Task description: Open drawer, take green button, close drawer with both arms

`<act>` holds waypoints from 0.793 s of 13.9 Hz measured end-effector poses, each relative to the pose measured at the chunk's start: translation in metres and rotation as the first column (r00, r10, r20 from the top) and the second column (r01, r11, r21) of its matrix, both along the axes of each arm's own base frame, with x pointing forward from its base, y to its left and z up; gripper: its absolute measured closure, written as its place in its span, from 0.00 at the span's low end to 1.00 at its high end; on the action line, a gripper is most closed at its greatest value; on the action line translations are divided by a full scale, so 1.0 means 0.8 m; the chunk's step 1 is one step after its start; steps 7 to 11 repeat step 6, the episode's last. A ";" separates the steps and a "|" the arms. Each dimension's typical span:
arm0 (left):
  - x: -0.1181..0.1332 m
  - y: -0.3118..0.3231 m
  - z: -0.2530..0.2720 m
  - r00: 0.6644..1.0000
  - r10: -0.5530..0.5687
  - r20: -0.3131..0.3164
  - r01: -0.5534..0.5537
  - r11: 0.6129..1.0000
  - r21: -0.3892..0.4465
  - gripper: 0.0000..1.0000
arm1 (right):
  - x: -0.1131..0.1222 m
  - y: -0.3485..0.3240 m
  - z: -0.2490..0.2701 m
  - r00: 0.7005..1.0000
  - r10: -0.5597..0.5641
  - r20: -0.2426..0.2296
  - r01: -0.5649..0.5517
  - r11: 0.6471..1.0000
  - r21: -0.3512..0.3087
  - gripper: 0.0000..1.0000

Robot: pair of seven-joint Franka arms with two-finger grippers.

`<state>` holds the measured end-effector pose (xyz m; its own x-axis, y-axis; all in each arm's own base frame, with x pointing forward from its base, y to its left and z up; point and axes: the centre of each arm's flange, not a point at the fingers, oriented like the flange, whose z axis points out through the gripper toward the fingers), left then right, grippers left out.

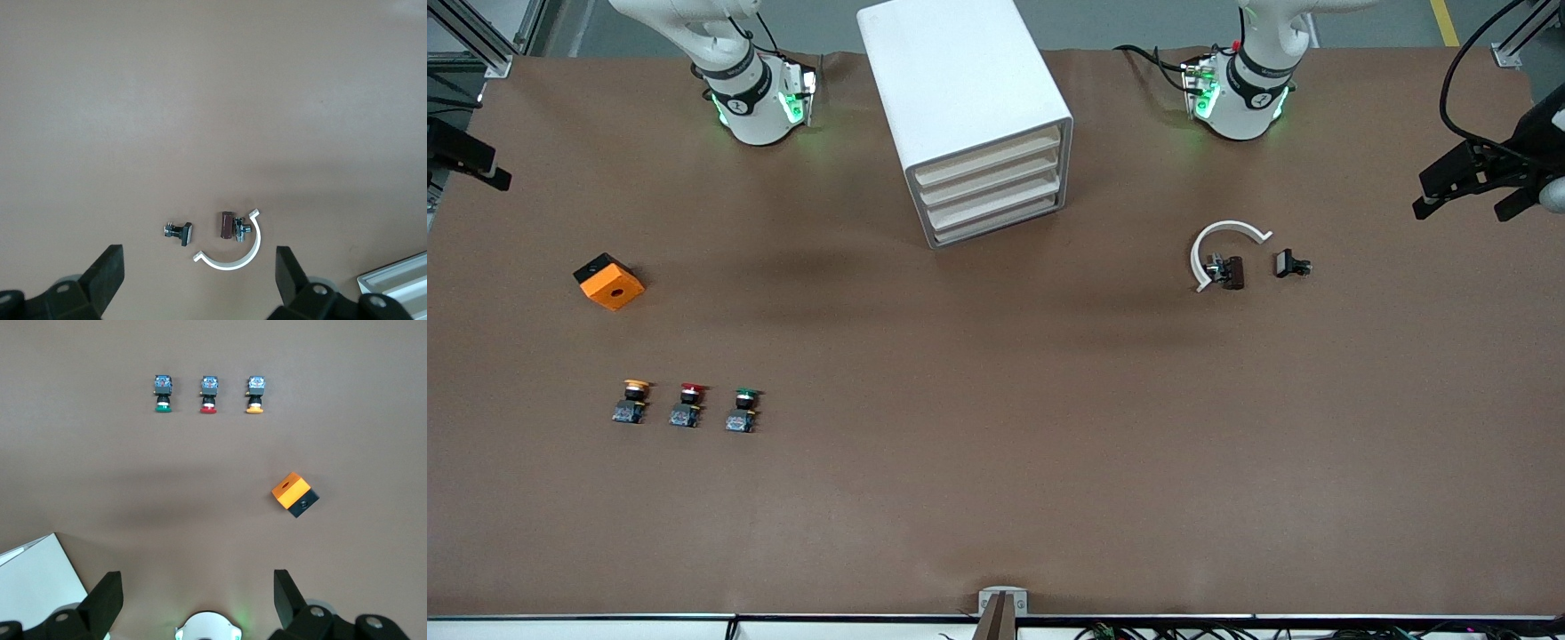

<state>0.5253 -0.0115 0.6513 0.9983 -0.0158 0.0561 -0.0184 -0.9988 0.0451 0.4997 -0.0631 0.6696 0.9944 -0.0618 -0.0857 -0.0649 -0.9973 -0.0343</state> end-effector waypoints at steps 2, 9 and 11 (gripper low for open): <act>0.002 0.000 -0.004 1.000 0.005 -0.008 -0.005 1.000 0.000 0.00 | -0.008 0.005 0.001 1.000 -0.006 0.005 0.006 1.000 0.001 0.00; 0.007 0.000 -0.009 1.000 0.011 -0.016 -0.011 1.000 0.000 0.00 | -0.007 0.010 0.001 1.000 -0.001 0.018 0.001 1.000 -0.001 0.00; 0.007 0.000 -0.009 1.000 0.011 -0.016 -0.011 1.000 0.000 0.00 | -0.007 0.010 0.001 1.000 -0.001 0.018 0.001 1.000 -0.001 0.00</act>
